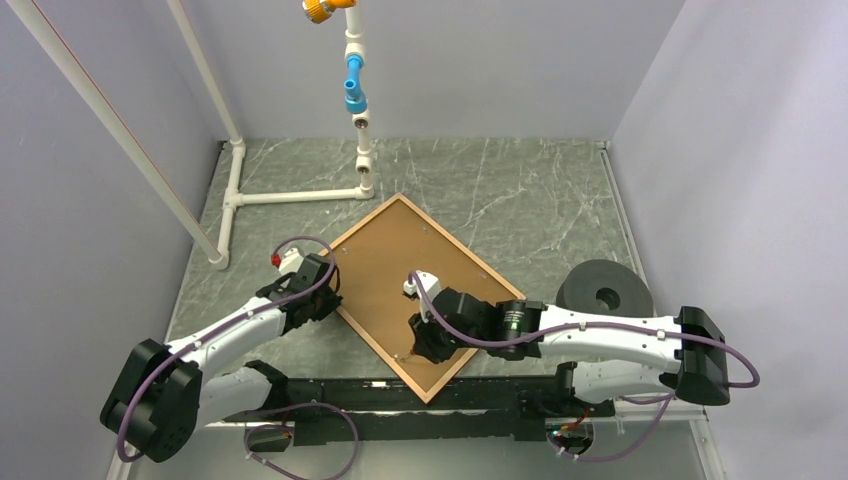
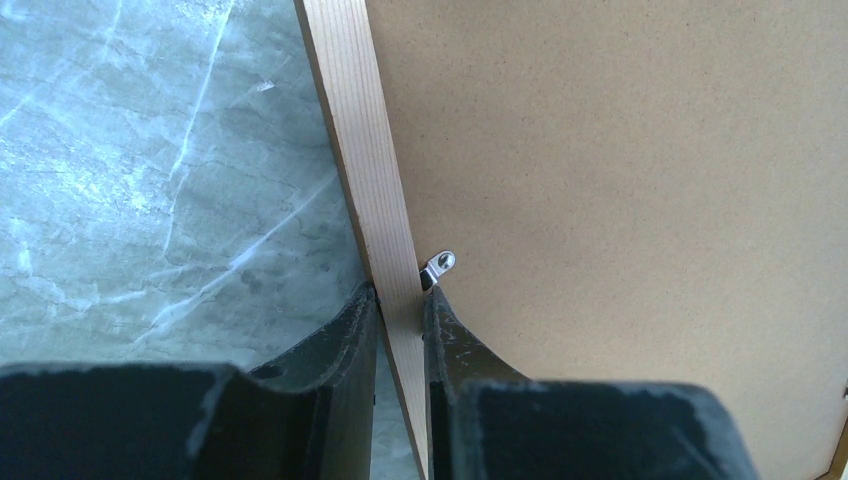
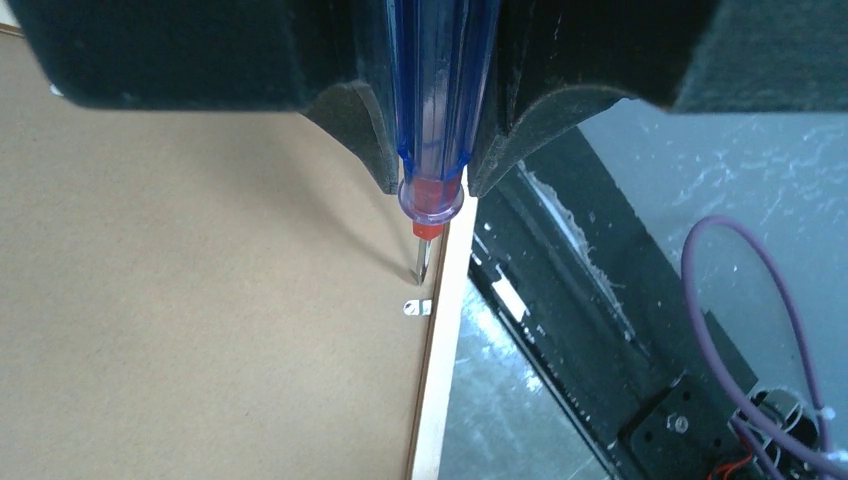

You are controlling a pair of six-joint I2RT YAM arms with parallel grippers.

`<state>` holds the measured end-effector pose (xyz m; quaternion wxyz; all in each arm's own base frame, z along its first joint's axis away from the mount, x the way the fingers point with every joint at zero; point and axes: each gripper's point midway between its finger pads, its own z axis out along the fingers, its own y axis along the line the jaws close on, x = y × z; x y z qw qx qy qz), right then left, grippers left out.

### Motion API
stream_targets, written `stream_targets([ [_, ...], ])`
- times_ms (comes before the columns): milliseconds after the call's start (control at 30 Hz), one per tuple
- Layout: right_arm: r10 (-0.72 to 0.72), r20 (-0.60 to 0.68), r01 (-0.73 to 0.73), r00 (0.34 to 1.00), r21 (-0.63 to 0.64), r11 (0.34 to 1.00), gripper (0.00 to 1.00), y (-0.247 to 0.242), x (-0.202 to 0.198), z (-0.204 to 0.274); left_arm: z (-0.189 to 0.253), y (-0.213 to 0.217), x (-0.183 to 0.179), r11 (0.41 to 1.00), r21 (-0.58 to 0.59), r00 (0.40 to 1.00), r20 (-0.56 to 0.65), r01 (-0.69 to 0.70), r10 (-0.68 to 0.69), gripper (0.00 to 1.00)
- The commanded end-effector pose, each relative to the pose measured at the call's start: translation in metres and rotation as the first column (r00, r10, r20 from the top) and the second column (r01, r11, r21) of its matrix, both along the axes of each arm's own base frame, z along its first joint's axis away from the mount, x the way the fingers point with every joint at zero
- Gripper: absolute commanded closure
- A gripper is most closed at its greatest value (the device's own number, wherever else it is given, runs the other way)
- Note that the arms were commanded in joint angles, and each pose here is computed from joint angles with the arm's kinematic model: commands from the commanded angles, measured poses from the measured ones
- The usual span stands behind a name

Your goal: Take the photo out of the frame

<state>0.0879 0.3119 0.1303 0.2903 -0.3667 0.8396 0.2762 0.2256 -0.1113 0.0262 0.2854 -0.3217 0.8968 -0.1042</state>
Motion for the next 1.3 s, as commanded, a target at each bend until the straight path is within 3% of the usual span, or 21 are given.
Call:
stream_targets([
  [0, 0.037, -0.046, -0.035, 0.998, 0.043, 0.998, 1.00, 0.001, -0.017, 0.007, -0.015, -0.003, -0.014, 0.999, -0.012, 0.998, -0.059, 0.032, -0.032, 1.00],
  [167, 0.043, -0.026, -0.041, 0.999, 0.058, 0.997, 1.00, 0.008, -0.018, 0.007, -0.017, -0.002, -0.015, 0.999, -0.015, 0.998, -0.062, 0.029, -0.029, 1.00],
  [367, -0.058, 0.065, 0.055, 0.996, 0.046, 0.997, 1.00, 0.010, 0.008, 0.010, -0.015, -0.002, -0.015, 0.999, -0.010, 0.998, -0.062, 0.031, -0.032, 1.00],
  [633, -0.026, 0.051, 0.021, 0.998, 0.091, 0.996, 1.00, 0.027, 0.005, 0.014, -0.014, -0.002, -0.015, 0.999, -0.011, 0.998, -0.062, 0.031, -0.032, 1.00],
  [1000, -0.109, 0.104, 0.094, 0.989, 0.131, 0.987, 1.00, 0.032, 0.022, 0.013, -0.017, -0.005, -0.017, 0.999, -0.036, 0.998, -0.064, 0.024, -0.027, 1.00],
  [1267, -0.190, 0.276, 0.132, 0.942, 0.216, 0.967, 1.00, 0.024, 0.028, 0.019, -0.020, -0.005, -0.020, 0.999, -0.052, 0.997, -0.070, 0.015, -0.019, 1.00],
])
